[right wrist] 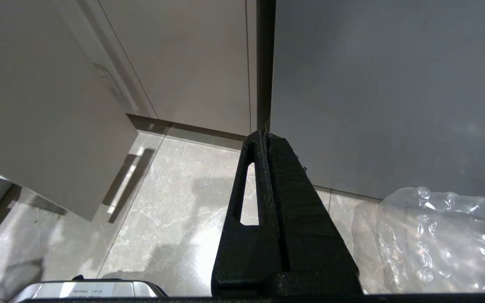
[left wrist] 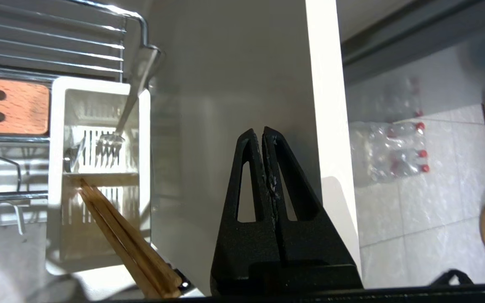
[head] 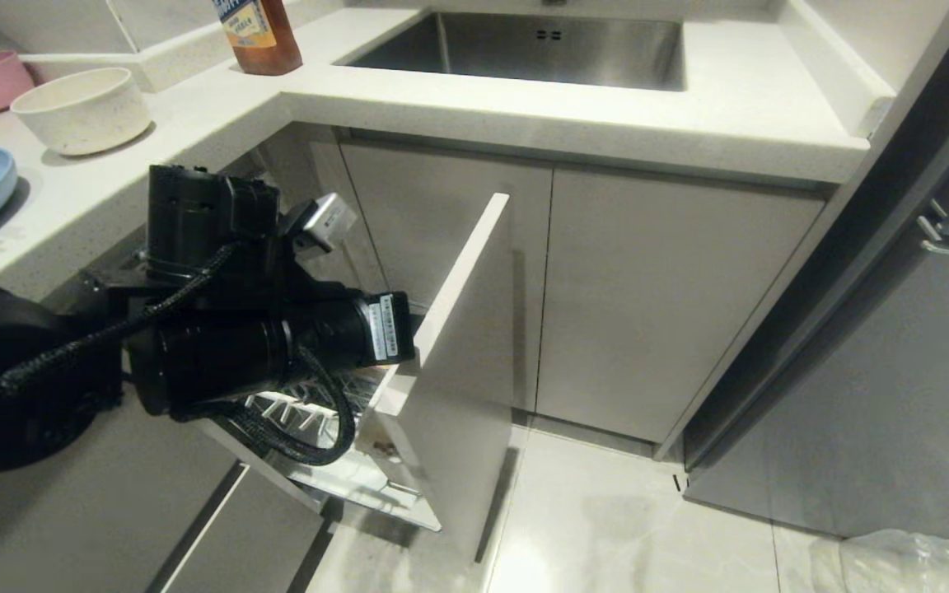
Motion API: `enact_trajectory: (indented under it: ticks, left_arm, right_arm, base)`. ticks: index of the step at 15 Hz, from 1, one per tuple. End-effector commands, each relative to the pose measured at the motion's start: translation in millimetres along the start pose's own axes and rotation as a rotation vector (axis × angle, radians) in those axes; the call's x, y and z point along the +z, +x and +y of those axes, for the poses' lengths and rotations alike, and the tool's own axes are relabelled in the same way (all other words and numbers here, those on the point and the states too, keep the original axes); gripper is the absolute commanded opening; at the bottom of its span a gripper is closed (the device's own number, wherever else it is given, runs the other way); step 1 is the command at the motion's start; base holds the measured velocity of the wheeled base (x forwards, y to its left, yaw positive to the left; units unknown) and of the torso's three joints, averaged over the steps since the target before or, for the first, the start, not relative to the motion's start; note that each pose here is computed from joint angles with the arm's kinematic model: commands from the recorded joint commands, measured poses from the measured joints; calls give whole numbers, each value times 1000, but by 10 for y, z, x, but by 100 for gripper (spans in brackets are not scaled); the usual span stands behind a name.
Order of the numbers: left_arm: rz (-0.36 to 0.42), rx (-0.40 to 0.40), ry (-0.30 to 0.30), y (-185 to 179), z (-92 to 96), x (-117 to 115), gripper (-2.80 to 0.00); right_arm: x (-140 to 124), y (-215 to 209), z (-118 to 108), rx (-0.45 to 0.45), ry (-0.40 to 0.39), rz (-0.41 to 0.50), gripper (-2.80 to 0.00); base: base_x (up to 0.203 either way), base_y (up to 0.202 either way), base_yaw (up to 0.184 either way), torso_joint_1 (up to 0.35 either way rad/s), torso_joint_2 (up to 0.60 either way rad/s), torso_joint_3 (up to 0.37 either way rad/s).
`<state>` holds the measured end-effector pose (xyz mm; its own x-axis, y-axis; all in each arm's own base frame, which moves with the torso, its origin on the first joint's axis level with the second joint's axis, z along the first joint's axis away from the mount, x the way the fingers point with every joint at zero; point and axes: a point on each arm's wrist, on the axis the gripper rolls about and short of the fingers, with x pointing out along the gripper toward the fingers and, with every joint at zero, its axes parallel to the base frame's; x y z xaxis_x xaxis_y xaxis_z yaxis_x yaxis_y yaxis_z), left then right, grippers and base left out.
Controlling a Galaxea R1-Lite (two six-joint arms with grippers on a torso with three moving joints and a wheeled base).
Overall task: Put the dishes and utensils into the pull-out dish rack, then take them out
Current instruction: Open the cupboard, then pick up the chopsticks and place it in the cupboard
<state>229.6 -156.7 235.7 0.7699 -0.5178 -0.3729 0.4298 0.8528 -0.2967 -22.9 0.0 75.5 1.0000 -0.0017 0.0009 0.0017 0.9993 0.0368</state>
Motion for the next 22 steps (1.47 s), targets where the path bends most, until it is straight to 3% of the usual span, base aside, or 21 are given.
enact_trajectory:
  ticks: [1, 4, 14, 16, 19, 22]
  left_arm:
    - [7, -16, 2, -3, -49, -27, -280]
    - [23, -42, -8, -3, -127, -74, -280]
    - [5, -12, -11, -9, -52, -29, -280]
    - [-32, 16, 2, -81, 28, 48, -280]
    - [-109, 108, 76, -246, 144, 170, -280]
    - [-231, 203, 87, -342, 115, 288, -280]
  right_arm:
    - [0, 1, 0, 0, 0, 1, -280]
    - [0, 1, 0, 0, 0, 1, -280]
    - [0, 1, 0, 0, 0, 1, -280]
    - [0, 1, 0, 0, 0, 1, -280]
    - [0, 1, 0, 0, 0, 1, -280]
    - [0, 1, 0, 0, 0, 1, -280]
  base:
    - [0, 0, 0, 0, 0, 0]
    - [0, 0, 0, 0, 0, 0]
    - [0, 0, 0, 0, 0, 0]
    - [0, 0, 0, 0, 0, 0]
    - [0, 0, 0, 0, 0, 0]
    - [0, 0, 0, 0, 0, 0]
